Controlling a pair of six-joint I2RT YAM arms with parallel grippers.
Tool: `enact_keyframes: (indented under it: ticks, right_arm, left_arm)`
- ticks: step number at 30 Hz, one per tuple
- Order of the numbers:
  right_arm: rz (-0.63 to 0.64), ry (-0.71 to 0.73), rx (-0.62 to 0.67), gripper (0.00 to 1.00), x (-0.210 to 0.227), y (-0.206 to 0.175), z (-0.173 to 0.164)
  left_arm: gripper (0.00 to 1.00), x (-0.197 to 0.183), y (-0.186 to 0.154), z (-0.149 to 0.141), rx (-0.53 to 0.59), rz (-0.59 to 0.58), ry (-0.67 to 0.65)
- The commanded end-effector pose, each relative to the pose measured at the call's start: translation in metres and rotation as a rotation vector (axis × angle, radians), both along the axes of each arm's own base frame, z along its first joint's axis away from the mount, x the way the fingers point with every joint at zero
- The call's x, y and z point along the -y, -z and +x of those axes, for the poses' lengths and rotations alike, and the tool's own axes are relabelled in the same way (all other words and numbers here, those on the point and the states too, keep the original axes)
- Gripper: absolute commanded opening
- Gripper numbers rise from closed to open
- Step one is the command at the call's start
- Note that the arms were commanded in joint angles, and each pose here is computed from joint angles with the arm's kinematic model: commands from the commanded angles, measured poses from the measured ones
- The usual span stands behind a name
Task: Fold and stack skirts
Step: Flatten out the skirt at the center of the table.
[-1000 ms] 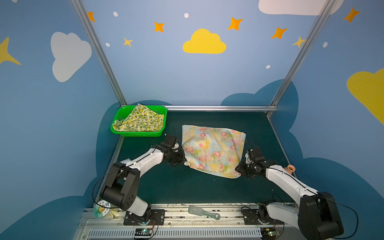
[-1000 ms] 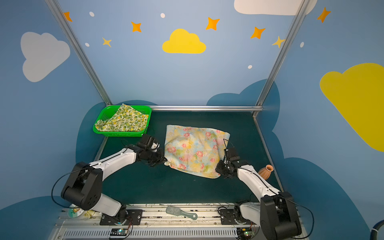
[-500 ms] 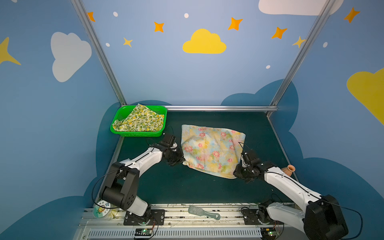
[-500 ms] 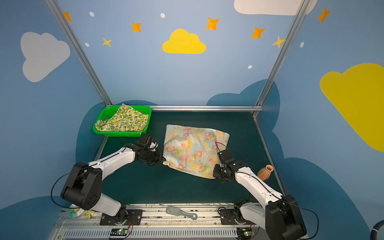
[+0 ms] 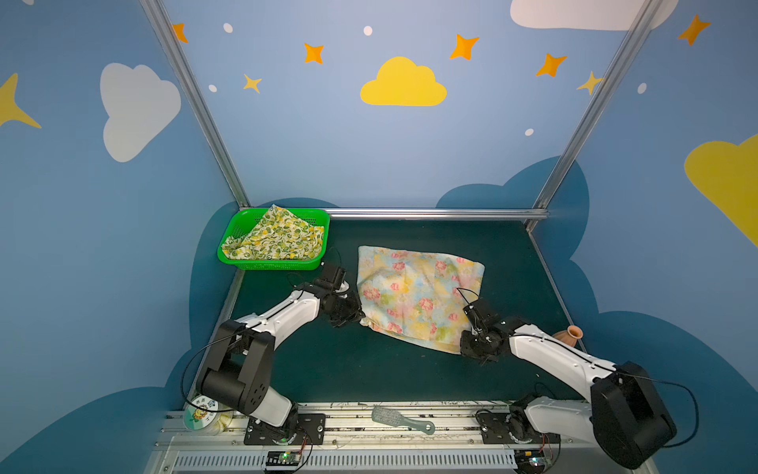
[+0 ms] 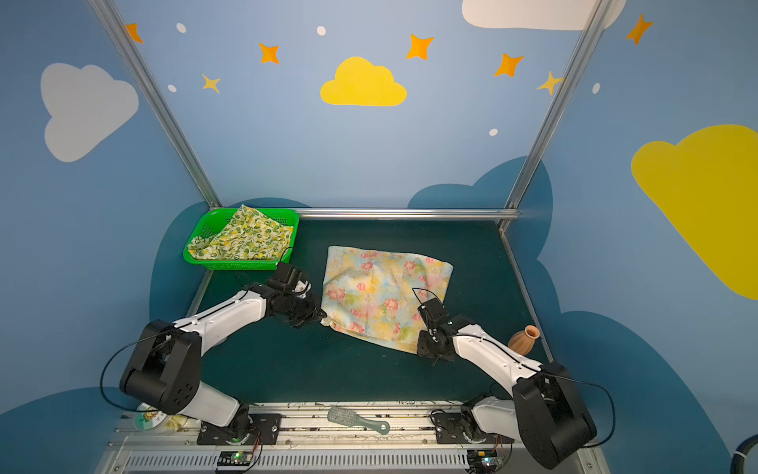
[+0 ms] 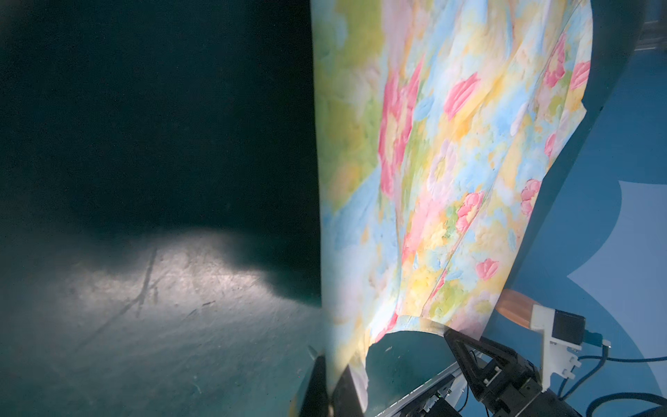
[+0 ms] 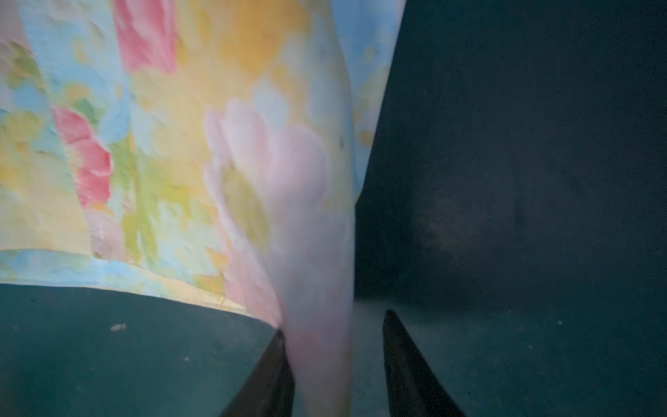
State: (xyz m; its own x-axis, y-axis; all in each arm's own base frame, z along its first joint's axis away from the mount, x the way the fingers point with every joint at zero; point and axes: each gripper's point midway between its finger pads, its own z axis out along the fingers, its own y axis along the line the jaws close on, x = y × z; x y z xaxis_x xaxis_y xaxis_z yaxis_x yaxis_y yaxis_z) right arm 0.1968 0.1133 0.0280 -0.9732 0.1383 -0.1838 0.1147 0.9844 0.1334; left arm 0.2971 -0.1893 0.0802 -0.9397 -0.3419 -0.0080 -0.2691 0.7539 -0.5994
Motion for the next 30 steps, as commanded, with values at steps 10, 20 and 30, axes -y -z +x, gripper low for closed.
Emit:
enact_keyframes:
  ticks: [10, 20, 30]
  right_arm:
    - [-0.082, 0.053, 0.009, 0.37, 0.004, -0.011, 0.017]
    - [-0.124, 0.076, 0.06, 0.0, 0.008, -0.024, 0.034]
    - [-0.115, -0.004, 0.531, 0.0, 0.012, -0.231, 0.125]
  left_arm:
    - [0.04, -0.003, -0.015, 0.003, 0.022, -0.008, -0.007]
    - [0.04, -0.006, -0.03, 0.012, 0.067, -0.022, -0.039]
    - [0.04, -0.036, -0.185, 0.098, 0.406, -0.053, -0.136]
